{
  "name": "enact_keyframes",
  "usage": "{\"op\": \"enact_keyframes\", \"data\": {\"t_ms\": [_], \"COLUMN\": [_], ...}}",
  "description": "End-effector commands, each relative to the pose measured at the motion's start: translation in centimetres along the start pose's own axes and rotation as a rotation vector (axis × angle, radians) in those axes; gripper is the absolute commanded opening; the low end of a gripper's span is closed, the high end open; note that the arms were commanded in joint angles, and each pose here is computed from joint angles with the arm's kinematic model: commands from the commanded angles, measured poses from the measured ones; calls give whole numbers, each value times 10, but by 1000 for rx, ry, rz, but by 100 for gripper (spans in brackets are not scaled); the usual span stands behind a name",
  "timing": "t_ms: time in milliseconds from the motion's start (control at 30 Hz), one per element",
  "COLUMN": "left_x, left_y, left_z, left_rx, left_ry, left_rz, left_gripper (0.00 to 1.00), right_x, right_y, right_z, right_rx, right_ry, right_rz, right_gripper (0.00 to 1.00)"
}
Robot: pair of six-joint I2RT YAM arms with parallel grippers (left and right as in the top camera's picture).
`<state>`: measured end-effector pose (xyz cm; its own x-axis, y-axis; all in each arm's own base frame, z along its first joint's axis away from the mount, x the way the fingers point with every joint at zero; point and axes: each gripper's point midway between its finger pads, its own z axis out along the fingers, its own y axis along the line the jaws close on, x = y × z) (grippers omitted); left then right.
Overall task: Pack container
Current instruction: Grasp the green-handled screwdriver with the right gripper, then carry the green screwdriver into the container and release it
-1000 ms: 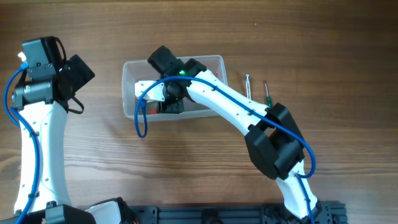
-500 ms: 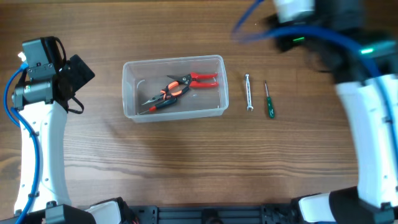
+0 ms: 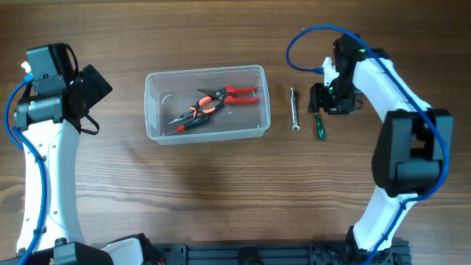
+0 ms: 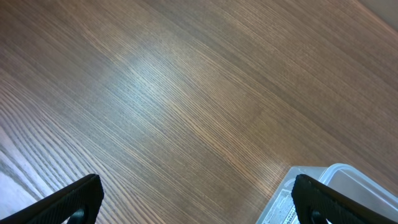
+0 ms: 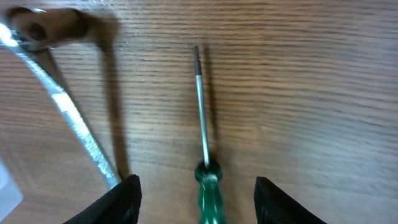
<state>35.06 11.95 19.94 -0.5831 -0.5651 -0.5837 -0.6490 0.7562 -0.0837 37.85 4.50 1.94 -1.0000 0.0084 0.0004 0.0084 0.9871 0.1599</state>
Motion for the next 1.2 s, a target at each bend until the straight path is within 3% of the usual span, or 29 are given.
{"op": "enact_keyframes", "data": {"t_ms": [0, 467, 633, 700, 967, 1067, 1167], "left_x": [1, 1, 1, 1, 1, 1, 1], "left_y": [1, 1, 1, 1, 1, 1, 1], "left_z": [2, 2, 2, 2, 2, 2, 2], "left_rx": [0, 0, 0, 0, 0, 0, 0], "left_ry": [5, 5, 5, 5, 5, 5, 5], "left_rz": [-5, -5, -5, -5, -5, -5, -5], "left_gripper": [100, 100, 100, 100, 100, 100, 100], "right_x": [3, 48, 55, 54, 52, 35, 0], "right_y": [-1, -10, -10, -10, -8, 0, 26], "right_z": [10, 42, 47, 48, 46, 17, -68], "right_rx": [-3, 142, 143, 142, 133, 124, 87], "right_ry": [27, 147, 159, 156, 149, 91, -100], "right_rz": [-34, -29, -27, -27, -27, -37, -92], "right_gripper": [53, 41, 24, 12, 4, 4, 4]}}
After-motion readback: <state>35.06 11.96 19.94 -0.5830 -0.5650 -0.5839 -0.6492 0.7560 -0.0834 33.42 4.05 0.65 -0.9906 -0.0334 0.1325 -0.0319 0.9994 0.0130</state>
